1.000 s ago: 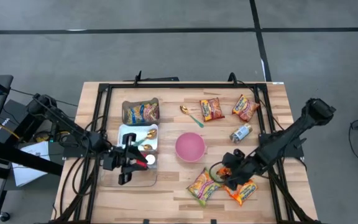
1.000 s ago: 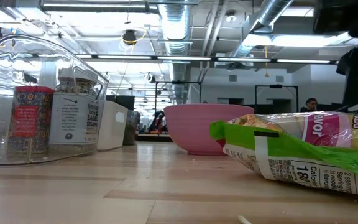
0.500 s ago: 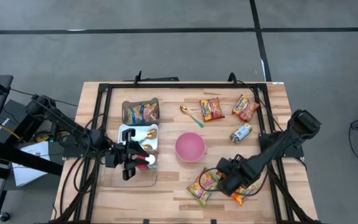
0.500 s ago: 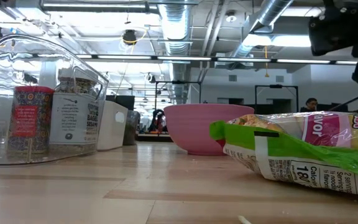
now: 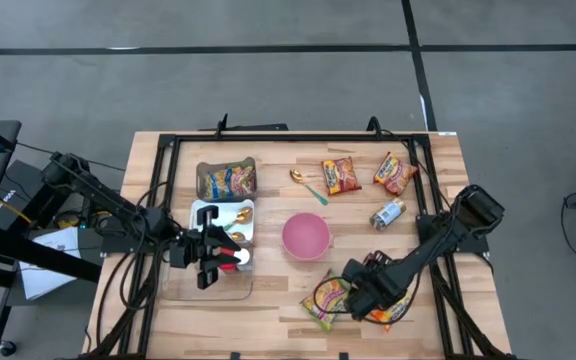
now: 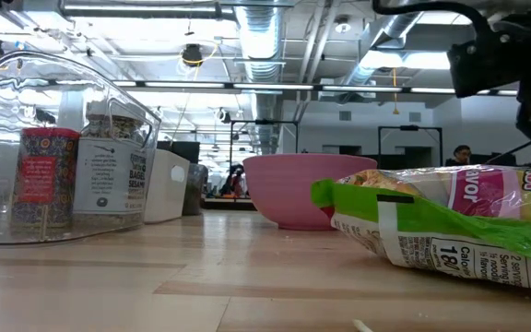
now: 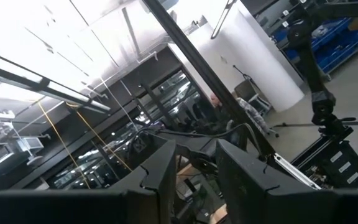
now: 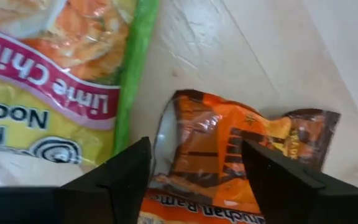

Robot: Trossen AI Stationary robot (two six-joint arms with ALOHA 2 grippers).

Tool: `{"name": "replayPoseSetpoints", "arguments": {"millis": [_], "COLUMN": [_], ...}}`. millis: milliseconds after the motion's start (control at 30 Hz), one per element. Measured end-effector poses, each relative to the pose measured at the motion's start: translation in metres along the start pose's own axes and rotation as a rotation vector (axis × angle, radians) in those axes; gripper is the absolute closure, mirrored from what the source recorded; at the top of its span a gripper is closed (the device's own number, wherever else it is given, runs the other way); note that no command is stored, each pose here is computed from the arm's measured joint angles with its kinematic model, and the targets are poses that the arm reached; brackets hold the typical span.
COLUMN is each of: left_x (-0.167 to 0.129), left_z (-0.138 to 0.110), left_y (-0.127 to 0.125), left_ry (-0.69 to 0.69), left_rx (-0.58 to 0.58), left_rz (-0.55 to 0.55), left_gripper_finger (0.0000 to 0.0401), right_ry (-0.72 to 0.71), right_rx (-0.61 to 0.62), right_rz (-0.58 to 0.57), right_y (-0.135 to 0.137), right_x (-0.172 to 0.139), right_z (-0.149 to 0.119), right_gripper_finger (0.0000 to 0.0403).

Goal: Pick & Place Food Item
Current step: Put the orange spice pack into the transparent bin

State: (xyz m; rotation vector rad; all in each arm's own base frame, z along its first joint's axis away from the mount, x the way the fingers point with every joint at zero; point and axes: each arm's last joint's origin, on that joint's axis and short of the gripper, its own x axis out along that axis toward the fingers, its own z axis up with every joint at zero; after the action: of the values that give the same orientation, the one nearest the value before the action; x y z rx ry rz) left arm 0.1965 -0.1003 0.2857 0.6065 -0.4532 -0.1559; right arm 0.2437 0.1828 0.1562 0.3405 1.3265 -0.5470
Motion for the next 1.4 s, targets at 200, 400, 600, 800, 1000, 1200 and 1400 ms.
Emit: {"name": "replayPoseSetpoints", "arguments": {"millis": [200,400,600,800,1000,1200,1400], "left_x": [0.0,0.0,0.0,0.0,0.001,0.005,0.026], "left_z": [0.0,-0.001,-0.003,-0.004,-0.005,-0.014,-0.033], "left_y": [0.0,-0.001,-0.003,-0.003,-0.004,-0.001,0.001], "left_ry": [0.001,0.005,0.028,0.042,0.042,-0.126,-0.16], "left_rx": [-0.005,-0.022,-0.016,-0.014,-0.057,-0.098,-0.15], "left_rz": [-0.001,-0.005,-0.026,-0.027,-0.037,-0.217,-0.216], "left_gripper_finger": [0.0295,0.0295,0.0295,0.0292,0.0287,0.0283,0.0283], "right_ry": [-0.034,-0.062,-0.094,-0.292,-0.61,-0.928,-1.089], "right_rx": [0.009,0.008,0.024,-0.001,-0.124,-0.326,-0.476], "right_rz": [0.001,-0.005,-0.005,0.011,0.096,0.183,0.195], "right_y": [-0.001,0.0,0.002,0.021,0.042,0.059,0.074], "right_x": [-0.002,-0.002,-0.005,-0.043,-0.107,-0.172,-0.212], "right_z": [0.001,0.001,-0.002,-0.021,-0.049,-0.076,-0.073], "right_gripper_finger": [0.0249,0.0378,0.0388,0.0396,0.0398,0.04,0.0401]}}
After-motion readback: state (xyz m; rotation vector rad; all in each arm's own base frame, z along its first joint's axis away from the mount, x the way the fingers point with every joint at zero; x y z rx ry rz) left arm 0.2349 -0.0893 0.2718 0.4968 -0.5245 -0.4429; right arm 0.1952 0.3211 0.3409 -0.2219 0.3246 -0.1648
